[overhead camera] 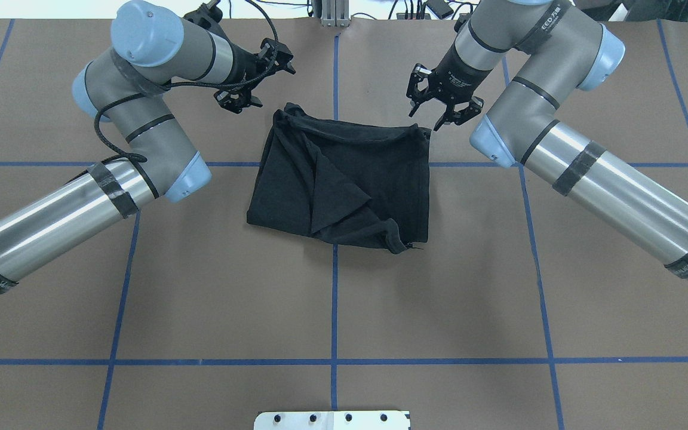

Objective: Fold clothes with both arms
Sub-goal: 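Lower the right gripper onto the folded shirt and press it flat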

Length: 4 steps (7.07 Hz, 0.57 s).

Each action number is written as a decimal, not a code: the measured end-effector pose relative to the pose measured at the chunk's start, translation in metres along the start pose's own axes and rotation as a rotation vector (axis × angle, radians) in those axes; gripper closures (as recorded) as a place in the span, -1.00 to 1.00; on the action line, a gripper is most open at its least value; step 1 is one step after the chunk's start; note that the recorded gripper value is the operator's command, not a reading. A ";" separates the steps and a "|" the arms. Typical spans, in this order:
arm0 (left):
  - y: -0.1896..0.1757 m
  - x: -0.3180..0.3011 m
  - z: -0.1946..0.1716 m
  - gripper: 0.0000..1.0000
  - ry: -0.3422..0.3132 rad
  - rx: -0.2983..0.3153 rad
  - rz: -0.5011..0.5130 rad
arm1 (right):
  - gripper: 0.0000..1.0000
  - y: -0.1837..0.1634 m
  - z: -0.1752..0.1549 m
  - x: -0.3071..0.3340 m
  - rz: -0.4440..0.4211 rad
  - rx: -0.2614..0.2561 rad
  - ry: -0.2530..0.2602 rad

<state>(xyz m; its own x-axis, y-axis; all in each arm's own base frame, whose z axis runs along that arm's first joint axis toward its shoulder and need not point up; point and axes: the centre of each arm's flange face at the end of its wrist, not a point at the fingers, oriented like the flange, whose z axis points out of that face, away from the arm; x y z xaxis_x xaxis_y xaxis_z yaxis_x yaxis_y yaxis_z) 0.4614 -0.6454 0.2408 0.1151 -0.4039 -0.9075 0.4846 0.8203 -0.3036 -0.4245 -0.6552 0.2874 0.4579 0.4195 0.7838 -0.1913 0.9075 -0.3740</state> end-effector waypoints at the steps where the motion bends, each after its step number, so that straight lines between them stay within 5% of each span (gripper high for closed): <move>1: -0.006 0.002 -0.004 -0.99 -0.001 0.002 0.000 | -0.99 0.017 -0.004 -0.017 -0.035 -0.003 -0.021; 4: -0.027 -0.001 -0.028 -0.99 -0.003 -0.021 -0.001 | -0.99 0.111 0.020 -0.064 -0.176 0.036 -0.056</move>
<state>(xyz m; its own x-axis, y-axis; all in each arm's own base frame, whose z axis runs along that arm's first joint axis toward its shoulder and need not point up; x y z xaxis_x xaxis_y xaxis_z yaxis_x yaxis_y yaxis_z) 0.4243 -0.6557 0.2419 0.1170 -0.4057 -0.9065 0.4664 0.8282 -0.3105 -0.4927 -0.5806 0.2059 0.4379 0.2539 0.8624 -0.1436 0.9667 -0.2117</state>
